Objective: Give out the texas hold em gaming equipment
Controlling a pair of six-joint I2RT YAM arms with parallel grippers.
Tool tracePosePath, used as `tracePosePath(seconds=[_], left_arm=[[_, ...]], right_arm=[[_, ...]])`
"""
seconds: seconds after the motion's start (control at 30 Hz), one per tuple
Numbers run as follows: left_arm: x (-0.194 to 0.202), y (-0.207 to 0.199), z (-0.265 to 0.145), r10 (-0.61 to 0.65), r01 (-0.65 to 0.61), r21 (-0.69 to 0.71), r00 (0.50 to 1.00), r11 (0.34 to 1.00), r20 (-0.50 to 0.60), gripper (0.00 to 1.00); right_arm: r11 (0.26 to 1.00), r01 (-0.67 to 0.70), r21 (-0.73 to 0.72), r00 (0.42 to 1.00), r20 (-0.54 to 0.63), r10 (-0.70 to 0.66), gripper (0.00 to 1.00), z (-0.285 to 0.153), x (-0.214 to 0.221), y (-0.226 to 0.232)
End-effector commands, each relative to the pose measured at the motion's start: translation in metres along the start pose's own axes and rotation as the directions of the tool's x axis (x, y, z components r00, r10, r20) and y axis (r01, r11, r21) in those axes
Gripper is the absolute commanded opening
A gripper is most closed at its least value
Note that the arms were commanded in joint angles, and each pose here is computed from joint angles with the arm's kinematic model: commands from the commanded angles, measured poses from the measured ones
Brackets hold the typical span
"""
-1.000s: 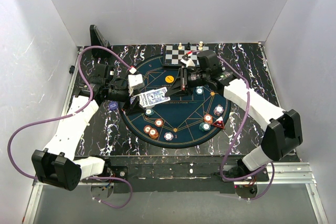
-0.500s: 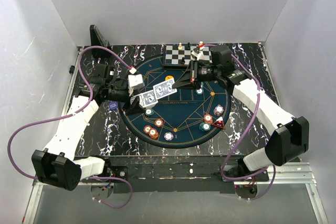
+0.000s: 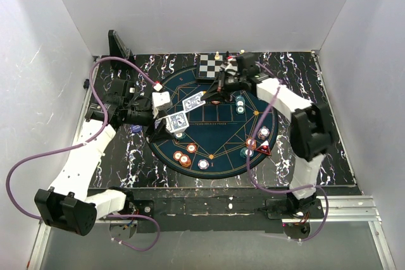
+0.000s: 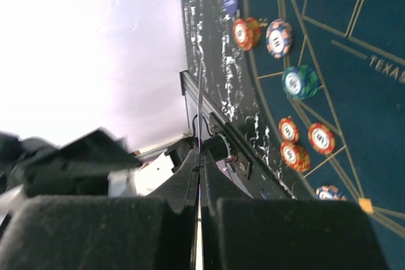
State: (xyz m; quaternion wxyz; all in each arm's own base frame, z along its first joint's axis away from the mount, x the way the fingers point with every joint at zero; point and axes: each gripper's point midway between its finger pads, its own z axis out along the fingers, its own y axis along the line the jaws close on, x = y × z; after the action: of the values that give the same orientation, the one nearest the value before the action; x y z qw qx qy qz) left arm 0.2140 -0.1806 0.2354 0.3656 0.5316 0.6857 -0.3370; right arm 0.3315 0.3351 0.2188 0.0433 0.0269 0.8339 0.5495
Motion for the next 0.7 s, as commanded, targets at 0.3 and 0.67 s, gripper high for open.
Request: tracePosePath(seconds=[0.3, 0.67], left_arm=[[-0.03, -0.008, -0.015, 0.032, -0.031, -0.013, 0.997, 0.999, 0.065, 0.0], [-0.033, -0.012, -0.017, 0.036, -0.035, -0.01, 0.996, 0.999, 0.077, 0.0]], right_arm=[[0.997, 0.064, 0.041, 0.997, -0.047, -0.062, 0.01, 0.138, -0.024, -0.008], [0.991, -0.059, 0.122, 0.998, 0.029, 0.055, 0.01, 0.204, -0.032, -0.053]])
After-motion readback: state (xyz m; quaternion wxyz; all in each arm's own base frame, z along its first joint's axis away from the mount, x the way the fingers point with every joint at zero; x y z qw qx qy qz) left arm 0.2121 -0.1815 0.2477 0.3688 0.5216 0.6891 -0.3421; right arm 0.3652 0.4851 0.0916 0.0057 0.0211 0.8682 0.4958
